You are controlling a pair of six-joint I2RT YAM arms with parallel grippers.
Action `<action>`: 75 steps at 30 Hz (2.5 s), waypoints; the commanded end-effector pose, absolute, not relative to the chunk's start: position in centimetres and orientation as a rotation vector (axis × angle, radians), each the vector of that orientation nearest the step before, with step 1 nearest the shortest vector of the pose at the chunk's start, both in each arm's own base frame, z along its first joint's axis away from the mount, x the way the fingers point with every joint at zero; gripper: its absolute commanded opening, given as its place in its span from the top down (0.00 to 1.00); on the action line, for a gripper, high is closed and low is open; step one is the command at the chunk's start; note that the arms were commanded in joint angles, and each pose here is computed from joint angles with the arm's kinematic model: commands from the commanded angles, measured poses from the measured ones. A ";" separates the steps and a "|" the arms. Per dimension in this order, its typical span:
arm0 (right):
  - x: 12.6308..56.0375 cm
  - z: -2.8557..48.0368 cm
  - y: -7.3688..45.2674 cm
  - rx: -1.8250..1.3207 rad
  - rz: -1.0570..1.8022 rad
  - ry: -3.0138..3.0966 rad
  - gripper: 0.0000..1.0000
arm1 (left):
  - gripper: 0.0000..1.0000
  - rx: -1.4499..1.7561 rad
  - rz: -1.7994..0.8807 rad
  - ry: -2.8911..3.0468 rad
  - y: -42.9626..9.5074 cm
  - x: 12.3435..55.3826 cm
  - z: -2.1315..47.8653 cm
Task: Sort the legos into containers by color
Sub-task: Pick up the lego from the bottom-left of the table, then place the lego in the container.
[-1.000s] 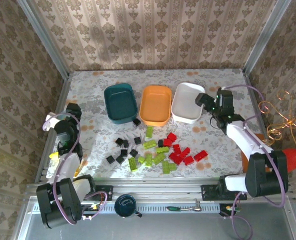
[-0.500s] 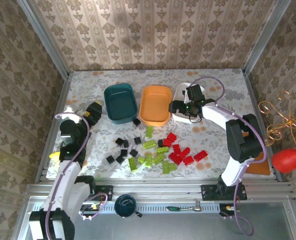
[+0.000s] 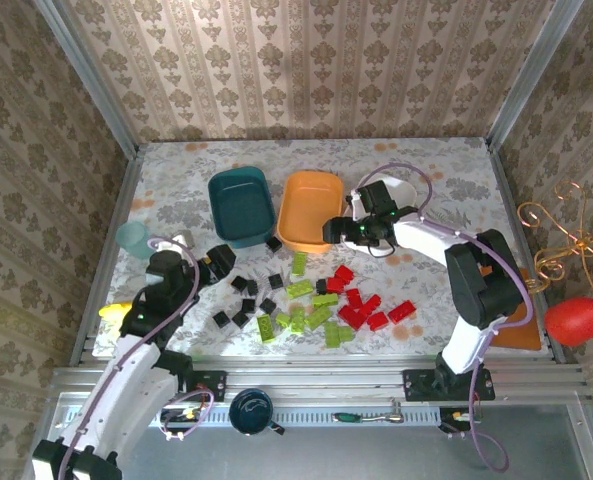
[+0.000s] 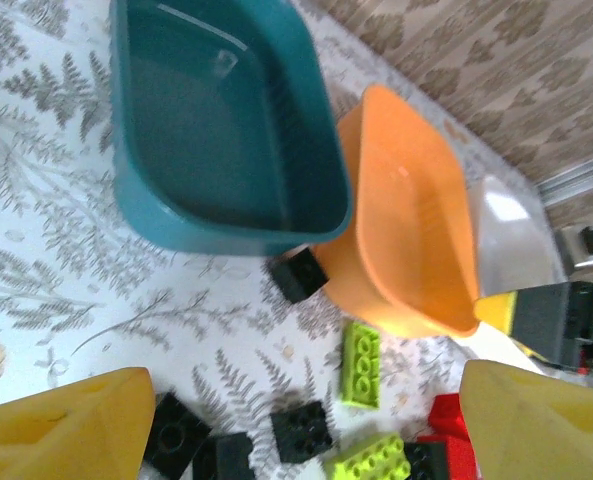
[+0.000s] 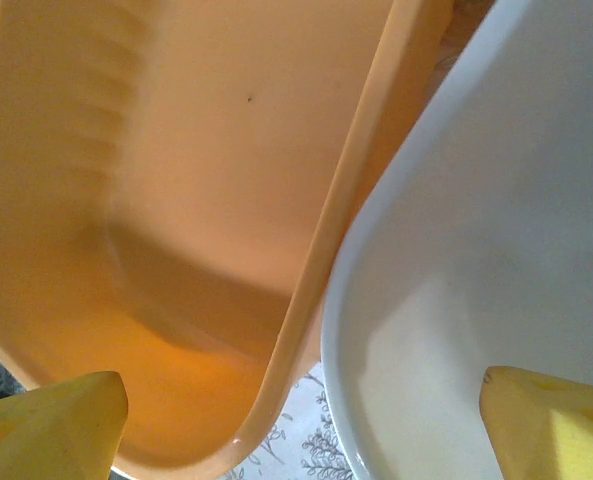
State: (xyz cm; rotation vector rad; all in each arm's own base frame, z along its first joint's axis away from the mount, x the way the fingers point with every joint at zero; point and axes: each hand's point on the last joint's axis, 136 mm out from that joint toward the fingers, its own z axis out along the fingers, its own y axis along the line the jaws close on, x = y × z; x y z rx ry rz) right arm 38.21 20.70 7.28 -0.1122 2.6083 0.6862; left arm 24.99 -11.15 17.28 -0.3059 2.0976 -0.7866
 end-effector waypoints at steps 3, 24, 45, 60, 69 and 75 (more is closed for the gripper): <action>37.0 10.4 21.0 -0.153 0.679 2.535 0.07 | 0.21 -0.281 -0.591 2.193 -9.7 23.6 16.8; 30.4 12.4 19.0 -0.077 0.423 2.444 0.08 | 0.36 -0.424 -0.272 2.607 -7.4 15.4 3.4; 29.4 12.2 18.1 -0.100 0.397 2.431 0.08 | 0.57 -0.452 -0.294 2.651 -9.3 16.9 1.4; 28.8 12.9 14.5 0.074 0.295 2.349 0.08 | 0.71 -0.267 -0.470 2.563 -13.8 20.1 7.3; 26.7 12.9 10.3 0.237 0.215 2.272 0.08 | 0.73 0.142 -0.744 2.450 -30.0 28.4 15.7; 25.6 12.7 9.1 0.255 0.188 2.285 0.08 | 0.74 0.337 -0.904 2.417 -41.3 33.3 17.0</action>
